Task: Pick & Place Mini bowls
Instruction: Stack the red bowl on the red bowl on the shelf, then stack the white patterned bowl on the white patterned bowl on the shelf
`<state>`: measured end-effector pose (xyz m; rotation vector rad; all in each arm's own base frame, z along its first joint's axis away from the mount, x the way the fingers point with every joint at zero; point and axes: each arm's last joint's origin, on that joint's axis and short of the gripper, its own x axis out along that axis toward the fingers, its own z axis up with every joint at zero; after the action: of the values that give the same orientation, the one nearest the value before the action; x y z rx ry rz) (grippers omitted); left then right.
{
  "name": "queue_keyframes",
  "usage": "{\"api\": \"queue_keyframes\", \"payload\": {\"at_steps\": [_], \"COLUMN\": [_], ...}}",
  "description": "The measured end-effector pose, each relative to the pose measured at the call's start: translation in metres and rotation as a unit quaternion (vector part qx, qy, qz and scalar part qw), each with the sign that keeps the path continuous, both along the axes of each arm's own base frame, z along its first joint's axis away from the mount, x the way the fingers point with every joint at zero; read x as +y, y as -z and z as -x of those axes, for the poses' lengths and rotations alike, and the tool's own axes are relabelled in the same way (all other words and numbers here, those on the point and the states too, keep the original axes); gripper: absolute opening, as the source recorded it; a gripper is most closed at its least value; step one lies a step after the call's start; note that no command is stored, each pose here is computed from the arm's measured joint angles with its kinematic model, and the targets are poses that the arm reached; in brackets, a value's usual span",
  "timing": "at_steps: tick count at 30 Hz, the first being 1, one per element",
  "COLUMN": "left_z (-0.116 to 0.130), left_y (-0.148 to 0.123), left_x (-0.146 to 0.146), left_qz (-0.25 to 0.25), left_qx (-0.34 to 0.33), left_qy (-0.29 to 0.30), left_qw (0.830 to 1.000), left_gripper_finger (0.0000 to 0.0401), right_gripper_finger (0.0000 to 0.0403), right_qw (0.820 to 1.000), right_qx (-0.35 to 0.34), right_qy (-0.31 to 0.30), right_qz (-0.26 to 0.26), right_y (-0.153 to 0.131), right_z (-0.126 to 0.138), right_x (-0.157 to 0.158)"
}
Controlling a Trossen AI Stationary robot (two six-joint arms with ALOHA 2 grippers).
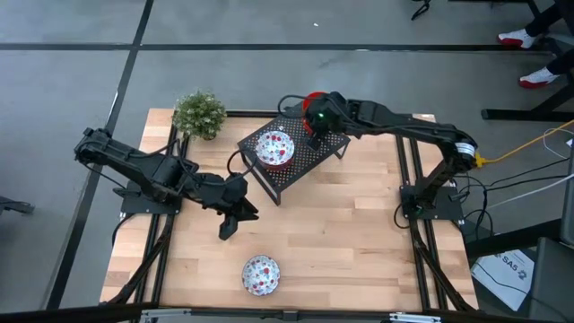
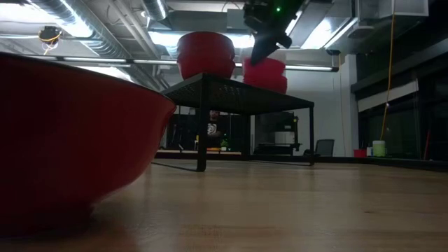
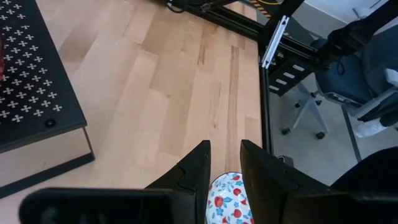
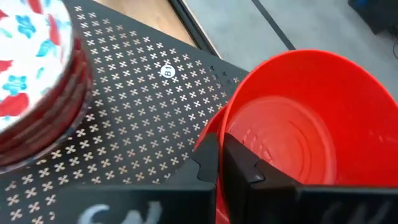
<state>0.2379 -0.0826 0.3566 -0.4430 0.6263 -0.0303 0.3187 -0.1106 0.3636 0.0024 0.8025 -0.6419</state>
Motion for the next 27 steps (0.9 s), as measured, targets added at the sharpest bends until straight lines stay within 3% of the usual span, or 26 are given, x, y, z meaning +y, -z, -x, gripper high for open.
{"api": "queue_keyframes", "payload": {"at_steps": [14,20,27], "left_z": [0.0,0.0,0.0], "left_y": [0.0,0.0,0.0], "left_x": [0.0,0.0,0.0], "left_qz": [-0.003,-0.003,-0.003], "left_qx": [-0.001,-0.001,-0.001], "left_qy": [0.002,0.002,0.002], "left_qw": [1.0,1.0,1.0], "left_gripper_finger": [0.0082,0.0082,0.0082], "right_gripper_finger": [0.0036,0.007,0.0141], "right_qw": [0.998,0.998,0.995], "right_qx": [0.031,0.032,0.032], "right_qy": [0.039,0.038,-0.05], "right_qz": [-0.032,-0.032,-0.079], "right_y": [0.011,0.012,0.003], "right_z": [0.005,0.005,0.008], "right_x": [-0.01,-0.01,-0.003]}}
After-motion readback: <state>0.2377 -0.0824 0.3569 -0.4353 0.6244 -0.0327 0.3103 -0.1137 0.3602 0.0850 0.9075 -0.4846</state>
